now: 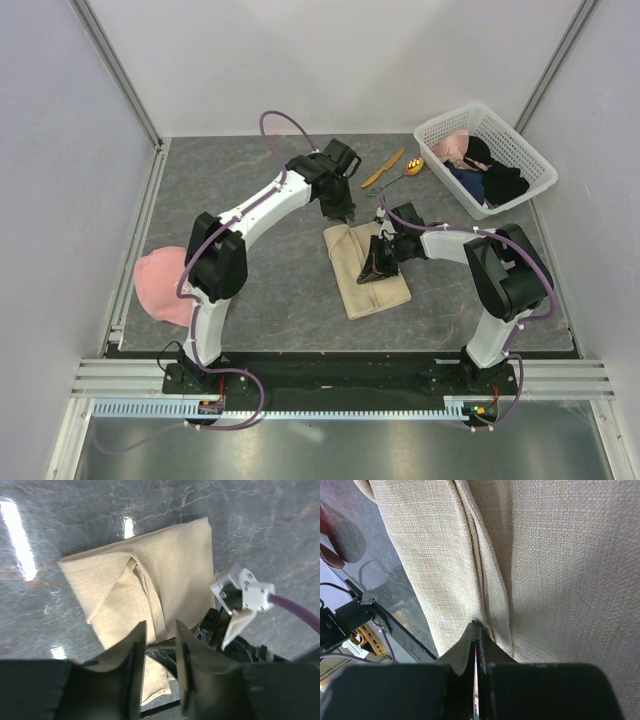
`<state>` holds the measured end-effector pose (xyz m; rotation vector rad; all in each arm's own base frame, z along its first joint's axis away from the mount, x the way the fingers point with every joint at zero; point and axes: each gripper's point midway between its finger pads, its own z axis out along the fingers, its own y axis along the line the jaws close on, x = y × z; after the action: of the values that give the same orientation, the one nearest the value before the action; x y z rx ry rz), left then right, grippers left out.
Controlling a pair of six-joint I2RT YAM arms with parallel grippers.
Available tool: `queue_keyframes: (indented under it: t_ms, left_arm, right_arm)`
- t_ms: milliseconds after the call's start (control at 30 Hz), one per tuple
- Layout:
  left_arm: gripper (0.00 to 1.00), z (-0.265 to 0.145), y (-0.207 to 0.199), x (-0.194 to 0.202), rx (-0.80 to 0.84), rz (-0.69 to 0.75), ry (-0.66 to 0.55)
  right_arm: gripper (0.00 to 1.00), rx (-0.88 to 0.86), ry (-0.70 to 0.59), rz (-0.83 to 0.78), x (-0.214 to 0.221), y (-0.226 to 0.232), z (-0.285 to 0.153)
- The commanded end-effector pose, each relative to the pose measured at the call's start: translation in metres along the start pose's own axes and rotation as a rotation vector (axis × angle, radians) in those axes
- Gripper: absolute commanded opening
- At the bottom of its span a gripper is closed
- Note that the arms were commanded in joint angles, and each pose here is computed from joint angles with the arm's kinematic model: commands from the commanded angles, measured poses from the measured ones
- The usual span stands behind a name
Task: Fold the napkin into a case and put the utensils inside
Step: Fold the lower triangle-folded napkin at the center of the board.
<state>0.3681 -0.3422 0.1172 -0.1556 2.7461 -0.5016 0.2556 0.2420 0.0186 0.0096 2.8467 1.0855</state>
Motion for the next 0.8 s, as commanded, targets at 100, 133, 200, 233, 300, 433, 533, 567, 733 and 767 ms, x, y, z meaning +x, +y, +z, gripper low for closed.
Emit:
queue_keyframes:
  t_ms: [100,133,200,233,300,433,533,567,733,767]
  left_arm:
    - [0.05,0.006,0.028,-0.015,-0.008,-0.002,0.000]
    - [0.04,0.012,0.033,-0.018,-0.018,-0.004,0.003]
    - [0.02,0.015,0.034,-0.021,-0.021,-0.002,0.002]
    - [0.02,0.020,0.037,-0.024,-0.026,-0.008,0.003]
    - [0.02,0.024,0.038,-0.026,-0.026,-0.014,0.007]
    - [0.02,0.034,0.031,-0.024,0.007,-0.021,0.030]
    - [0.02,0.043,0.028,-0.017,0.029,-0.037,0.064]
    - [0.02,0.047,0.025,-0.016,0.043,-0.044,0.071]
    - [0.02,0.059,0.021,-0.011,0.076,-0.056,0.088]
    - [0.02,0.063,0.019,-0.010,0.083,-0.057,0.093]
  right_arm:
    - [0.00,-0.018,-0.035,-0.022,-0.012,0.007,-0.003]
    - [0.00,-0.017,-0.029,-0.021,-0.010,0.006,-0.002]
    - [0.00,-0.015,-0.025,-0.021,-0.009,0.004,-0.002]
    - [0.00,-0.014,-0.024,-0.022,-0.008,0.003,-0.001]
    - [0.00,-0.010,-0.016,-0.022,-0.006,0.001,0.000]
    - [0.00,-0.012,-0.013,-0.019,-0.006,0.001,0.001]
    - [0.00,-0.015,-0.017,-0.018,-0.008,0.002,0.000]
    - [0.00,-0.014,-0.016,-0.017,-0.008,0.002,0.000]
    - [0.00,-0.013,-0.016,-0.013,-0.008,0.000,0.000]
    - [0.00,-0.013,-0.016,-0.015,-0.009,0.001,0.001]
